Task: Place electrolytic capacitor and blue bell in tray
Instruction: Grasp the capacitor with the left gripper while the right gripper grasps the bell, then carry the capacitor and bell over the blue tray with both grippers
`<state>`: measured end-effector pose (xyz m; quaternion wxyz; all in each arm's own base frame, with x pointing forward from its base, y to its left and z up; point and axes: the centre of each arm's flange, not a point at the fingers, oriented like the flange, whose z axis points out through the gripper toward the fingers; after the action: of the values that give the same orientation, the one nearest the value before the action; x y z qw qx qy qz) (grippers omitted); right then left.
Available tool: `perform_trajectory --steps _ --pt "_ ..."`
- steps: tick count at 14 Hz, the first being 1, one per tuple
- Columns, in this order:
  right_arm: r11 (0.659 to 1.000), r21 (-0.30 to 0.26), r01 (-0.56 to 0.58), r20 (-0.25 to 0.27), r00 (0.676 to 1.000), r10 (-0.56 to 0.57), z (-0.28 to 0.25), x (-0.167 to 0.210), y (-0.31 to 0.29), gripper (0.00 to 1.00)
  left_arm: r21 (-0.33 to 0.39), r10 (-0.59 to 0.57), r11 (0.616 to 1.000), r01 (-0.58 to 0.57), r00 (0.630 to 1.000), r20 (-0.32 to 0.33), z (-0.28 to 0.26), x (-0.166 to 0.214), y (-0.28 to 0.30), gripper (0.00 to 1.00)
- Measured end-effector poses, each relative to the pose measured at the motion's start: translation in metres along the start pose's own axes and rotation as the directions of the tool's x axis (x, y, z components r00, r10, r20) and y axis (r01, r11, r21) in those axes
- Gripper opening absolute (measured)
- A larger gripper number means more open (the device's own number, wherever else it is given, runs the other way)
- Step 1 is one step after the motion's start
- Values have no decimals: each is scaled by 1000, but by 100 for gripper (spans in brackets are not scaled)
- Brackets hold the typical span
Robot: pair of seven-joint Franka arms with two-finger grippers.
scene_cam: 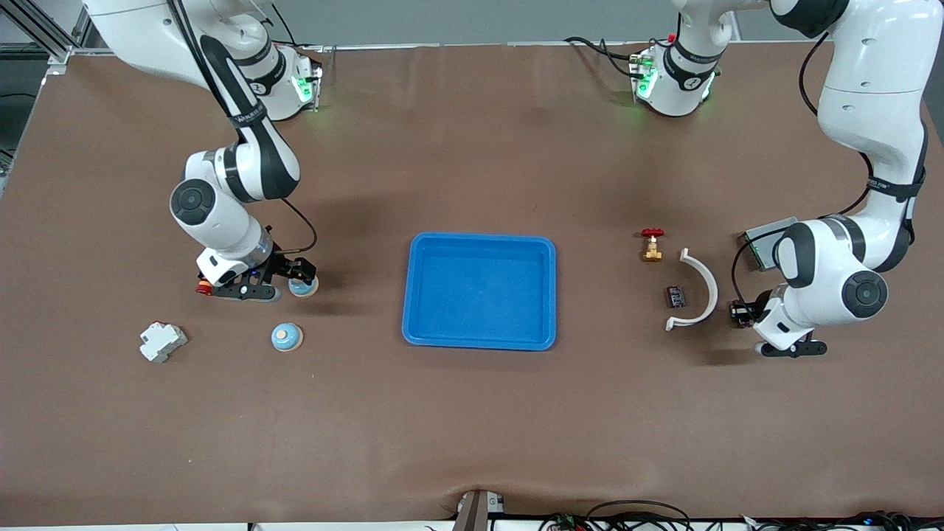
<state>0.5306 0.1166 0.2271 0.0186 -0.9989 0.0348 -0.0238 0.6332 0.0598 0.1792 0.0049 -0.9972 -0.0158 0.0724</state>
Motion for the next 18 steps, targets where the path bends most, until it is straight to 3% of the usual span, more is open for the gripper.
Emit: perform_trajectory --steps 6,11,14,18 --pt "999 -11 30 23 999 -30 38 -16 -11 100 1 -3 1000 3 1000 -29 -17 9 -2 34" --pt "1000 -10 30 12 999 -29 40 -15 -11 100 -2 -57 998 57 998 40 -84 19 5 34" --pt "1000 -7 29 -8 1000 -29 44 -14 -10 100 -6 -160 987 161 985 62 -139 20 44 34" --pt "1000 -9 27 -8 1000 -27 54 -15 -9 100 -23 -319 946 322 943 94 -189 11 143 34"
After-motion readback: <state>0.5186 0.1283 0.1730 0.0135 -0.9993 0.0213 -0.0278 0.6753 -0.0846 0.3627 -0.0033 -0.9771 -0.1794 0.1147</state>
